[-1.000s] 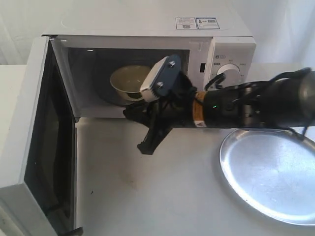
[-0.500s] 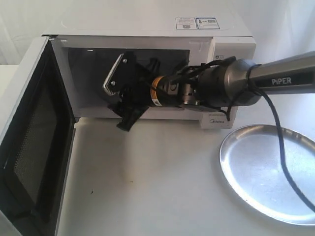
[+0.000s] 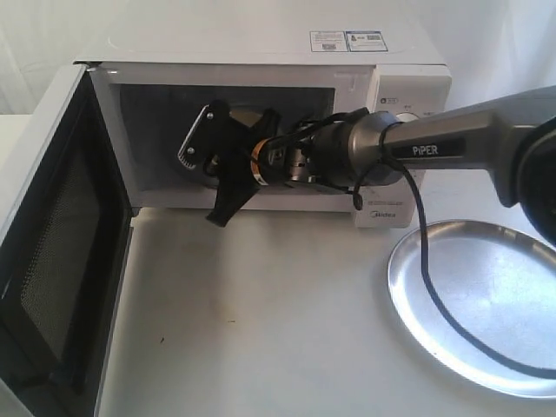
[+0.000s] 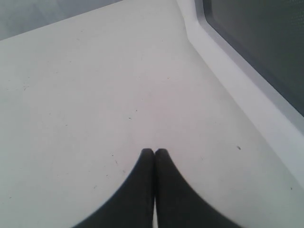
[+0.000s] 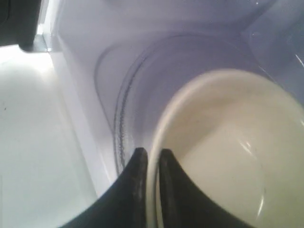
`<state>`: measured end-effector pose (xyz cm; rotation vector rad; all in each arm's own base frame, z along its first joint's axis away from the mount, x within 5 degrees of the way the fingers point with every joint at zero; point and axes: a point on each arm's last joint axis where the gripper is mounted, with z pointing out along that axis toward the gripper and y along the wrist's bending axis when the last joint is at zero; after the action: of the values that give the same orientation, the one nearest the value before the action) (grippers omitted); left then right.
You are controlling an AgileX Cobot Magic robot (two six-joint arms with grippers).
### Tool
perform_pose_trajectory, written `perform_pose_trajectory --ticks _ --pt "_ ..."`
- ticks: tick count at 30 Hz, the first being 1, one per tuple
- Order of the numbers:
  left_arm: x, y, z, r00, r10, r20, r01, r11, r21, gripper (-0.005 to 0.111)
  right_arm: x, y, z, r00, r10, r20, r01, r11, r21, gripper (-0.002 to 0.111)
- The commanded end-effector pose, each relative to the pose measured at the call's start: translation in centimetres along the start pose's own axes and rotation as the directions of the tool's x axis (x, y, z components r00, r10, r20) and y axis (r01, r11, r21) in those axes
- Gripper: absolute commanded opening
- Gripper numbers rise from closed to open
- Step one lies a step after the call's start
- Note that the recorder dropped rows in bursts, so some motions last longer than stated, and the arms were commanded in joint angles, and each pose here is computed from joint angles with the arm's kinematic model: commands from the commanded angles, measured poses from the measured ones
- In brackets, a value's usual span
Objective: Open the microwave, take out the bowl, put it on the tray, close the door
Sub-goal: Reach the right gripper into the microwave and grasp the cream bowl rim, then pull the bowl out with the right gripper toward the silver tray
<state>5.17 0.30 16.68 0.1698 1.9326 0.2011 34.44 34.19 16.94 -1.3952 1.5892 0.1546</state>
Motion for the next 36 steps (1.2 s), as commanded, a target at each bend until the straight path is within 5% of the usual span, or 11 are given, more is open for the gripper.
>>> perform_pose_trajectory --ticks 1,8,12,16,19,28,32,36 --pt "0.0 0.0 0.0 1.0 -0.005 0.003 0.005 1.0 0.005 0.0 -2.1 0.0 -1.9 0.994 0.105 -0.029 -0.104 0.994 0.043 0.0" --pt "0.0 0.0 0.0 1.0 -0.005 0.003 0.005 1.0 0.005 0.0 -2.5 2.6 -7.4 0.911 0.047 -0.411 0.018 0.988 0.153 0.0" --pt "0.0 0.0 0.0 1.0 -0.005 0.003 0.005 1.0 0.005 0.0 -2.8 4.3 -11.0 0.84 0.023 -0.542 0.019 0.997 0.071 0.0" --pt "0.0 0.0 0.0 1.0 -0.005 0.003 0.005 1.0 0.005 0.0 -1.3 5.5 -14.5 0.686 -0.033 -0.727 -0.03 0.997 -0.074 0.0" --pt "0.0 0.0 0.0 1.0 -0.005 0.003 0.005 1.0 0.005 0.0 0.8 5.3 -15.9 0.556 -0.071 -0.828 0.018 0.997 -0.073 0.0" --pt "0.0 0.0 0.0 1.0 -0.005 0.003 0.005 1.0 0.005 0.0 6.7 3.8 -16.0 0.495 0.101 -0.863 0.051 0.988 0.145 0.0" --pt "0.0 0.0 0.0 1.0 -0.005 0.003 0.005 1.0 0.005 0.0 8.5 3.8 -16.3 0.465 0.071 -0.883 0.095 0.987 0.129 0.001" --pt "0.0 0.0 0.0 1.0 -0.005 0.003 0.005 1.0 0.005 0.0 9.4 4.2 -16.5 0.461 0.099 -0.882 0.074 0.986 0.15 0.013"
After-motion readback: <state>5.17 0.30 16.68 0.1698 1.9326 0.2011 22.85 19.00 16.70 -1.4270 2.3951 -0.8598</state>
